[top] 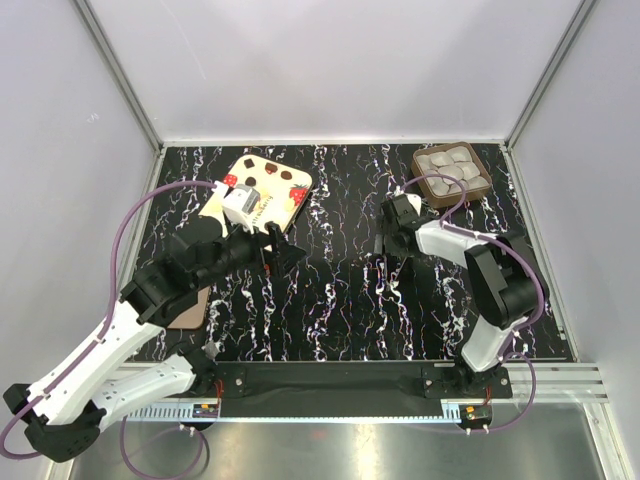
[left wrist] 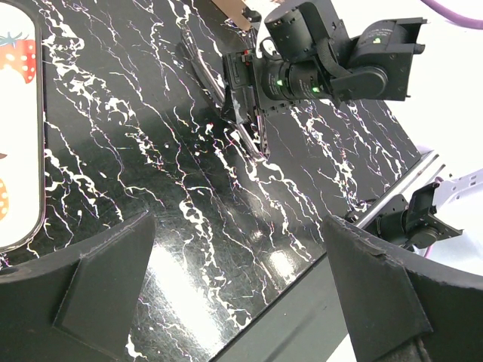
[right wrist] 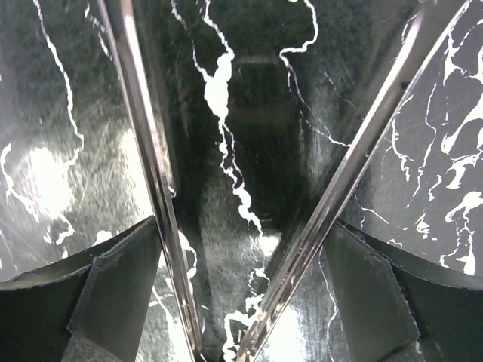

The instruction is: Pack the chocolate

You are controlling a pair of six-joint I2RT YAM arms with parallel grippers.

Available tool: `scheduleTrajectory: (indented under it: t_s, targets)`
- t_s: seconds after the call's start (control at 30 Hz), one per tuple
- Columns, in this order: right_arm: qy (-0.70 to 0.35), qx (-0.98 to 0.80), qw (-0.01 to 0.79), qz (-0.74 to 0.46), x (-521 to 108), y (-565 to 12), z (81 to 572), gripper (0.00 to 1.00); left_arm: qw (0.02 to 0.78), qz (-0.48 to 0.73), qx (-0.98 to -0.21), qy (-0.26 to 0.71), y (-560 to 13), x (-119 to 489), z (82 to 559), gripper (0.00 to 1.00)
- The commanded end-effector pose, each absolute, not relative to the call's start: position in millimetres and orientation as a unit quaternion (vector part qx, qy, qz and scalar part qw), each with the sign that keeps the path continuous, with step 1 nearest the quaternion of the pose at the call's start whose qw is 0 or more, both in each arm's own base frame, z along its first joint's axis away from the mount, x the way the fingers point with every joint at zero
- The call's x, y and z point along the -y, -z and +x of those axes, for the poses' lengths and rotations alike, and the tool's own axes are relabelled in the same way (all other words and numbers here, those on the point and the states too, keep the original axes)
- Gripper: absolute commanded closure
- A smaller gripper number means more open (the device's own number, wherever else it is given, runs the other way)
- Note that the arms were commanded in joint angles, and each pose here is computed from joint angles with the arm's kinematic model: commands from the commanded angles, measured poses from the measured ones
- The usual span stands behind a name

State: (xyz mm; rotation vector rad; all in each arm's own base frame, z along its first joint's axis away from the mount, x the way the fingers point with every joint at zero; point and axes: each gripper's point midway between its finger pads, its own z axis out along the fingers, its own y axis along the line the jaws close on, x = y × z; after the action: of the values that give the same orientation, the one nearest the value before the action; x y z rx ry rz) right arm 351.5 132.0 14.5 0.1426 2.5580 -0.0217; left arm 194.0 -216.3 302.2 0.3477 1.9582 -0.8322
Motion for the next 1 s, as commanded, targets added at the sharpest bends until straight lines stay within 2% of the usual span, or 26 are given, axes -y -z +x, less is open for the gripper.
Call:
scheduleTrajectory:
  t_s: [0.0,0.27,0.43,0.67,0.97]
  targets:
    - [0.032,-0.964,0.25,0.086,-128.7,1.5,339.5,0.09,0.493,0.14,-0.789,0.34,-310.8,215.8,199.7,0.01]
    - [0.03,-0.963,0.246,0.102,-132.3,3.5,339.9,0.11,0.495,0.142,-0.787,0.34,-314.6,215.0,198.6,0.01]
    - [0.023,-0.966,0.245,0.075,-134.0,-14.6,336.8,0.24,0.498,0.14,-0.788,0.335,-316.5,210.9,197.1,0.01]
    - [-0.007,-0.958,0.287,0.023,-135.6,-107.3,334.3,0.35,0.5,0.137,-0.79,0.328,-315.1,208.4,198.6,0.01]
    - [-0.081,-0.952,0.297,-0.001,-145.2,-160.7,300.9,0.41,0.487,0.091,-0.824,0.275,-289.9,199.2,219.1,0.01]
